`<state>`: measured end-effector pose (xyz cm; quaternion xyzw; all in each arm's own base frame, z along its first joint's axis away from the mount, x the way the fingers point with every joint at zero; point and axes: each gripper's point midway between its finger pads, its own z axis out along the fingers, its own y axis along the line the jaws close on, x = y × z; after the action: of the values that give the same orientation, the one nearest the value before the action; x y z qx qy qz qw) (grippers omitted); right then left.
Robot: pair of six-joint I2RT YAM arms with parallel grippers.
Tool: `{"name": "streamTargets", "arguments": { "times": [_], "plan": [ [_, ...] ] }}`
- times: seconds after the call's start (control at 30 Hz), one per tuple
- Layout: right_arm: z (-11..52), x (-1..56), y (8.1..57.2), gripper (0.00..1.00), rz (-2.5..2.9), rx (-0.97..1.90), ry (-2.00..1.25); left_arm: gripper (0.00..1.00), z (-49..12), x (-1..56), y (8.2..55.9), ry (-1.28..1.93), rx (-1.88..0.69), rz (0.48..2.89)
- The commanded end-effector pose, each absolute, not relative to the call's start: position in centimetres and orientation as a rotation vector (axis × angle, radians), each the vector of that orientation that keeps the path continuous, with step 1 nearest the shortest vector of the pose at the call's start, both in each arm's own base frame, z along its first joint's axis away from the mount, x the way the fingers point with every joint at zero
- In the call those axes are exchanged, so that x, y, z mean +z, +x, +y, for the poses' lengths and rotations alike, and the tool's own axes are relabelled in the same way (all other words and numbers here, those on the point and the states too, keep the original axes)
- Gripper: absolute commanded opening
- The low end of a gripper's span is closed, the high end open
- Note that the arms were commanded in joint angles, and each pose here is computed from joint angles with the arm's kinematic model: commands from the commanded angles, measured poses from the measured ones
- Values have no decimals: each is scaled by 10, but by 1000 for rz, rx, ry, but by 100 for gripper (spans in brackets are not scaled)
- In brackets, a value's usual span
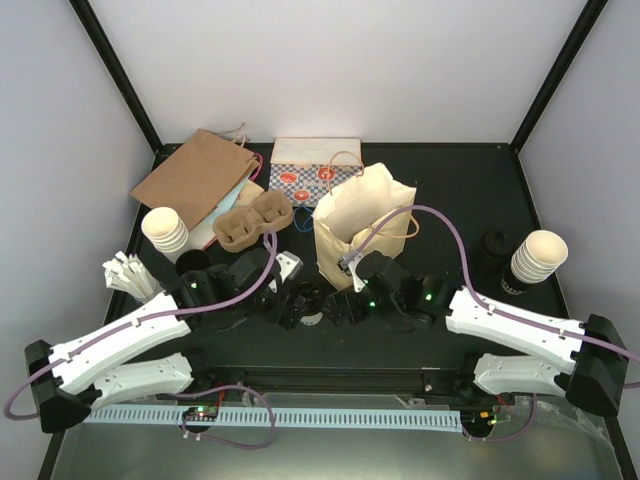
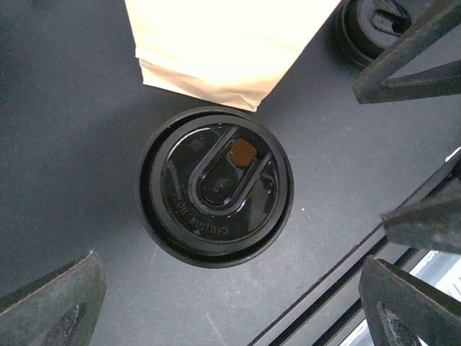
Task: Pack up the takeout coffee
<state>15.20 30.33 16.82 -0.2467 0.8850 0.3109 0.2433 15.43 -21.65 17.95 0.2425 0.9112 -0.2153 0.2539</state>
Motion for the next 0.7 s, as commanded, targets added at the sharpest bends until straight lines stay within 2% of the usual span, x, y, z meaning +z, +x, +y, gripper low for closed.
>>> {"name": "streamTargets", "arguments": {
  "times": [0.0,0.2,0.53,0.67],
  "plan": [
    [306,173,154,87,2421,1000,-570,99,-218,188,156,685,-513,2452],
    [300,159,162,65,2463,1048,-502,99,-230,180,152,744,-521,2470],
    [311,157,168,45,2462,1114,-450,99,-239,163,165,725,-431,2519],
    [312,147,170,39,2489,1103,-426,99,-239,167,174,680,-389,2509]
  ]
}}
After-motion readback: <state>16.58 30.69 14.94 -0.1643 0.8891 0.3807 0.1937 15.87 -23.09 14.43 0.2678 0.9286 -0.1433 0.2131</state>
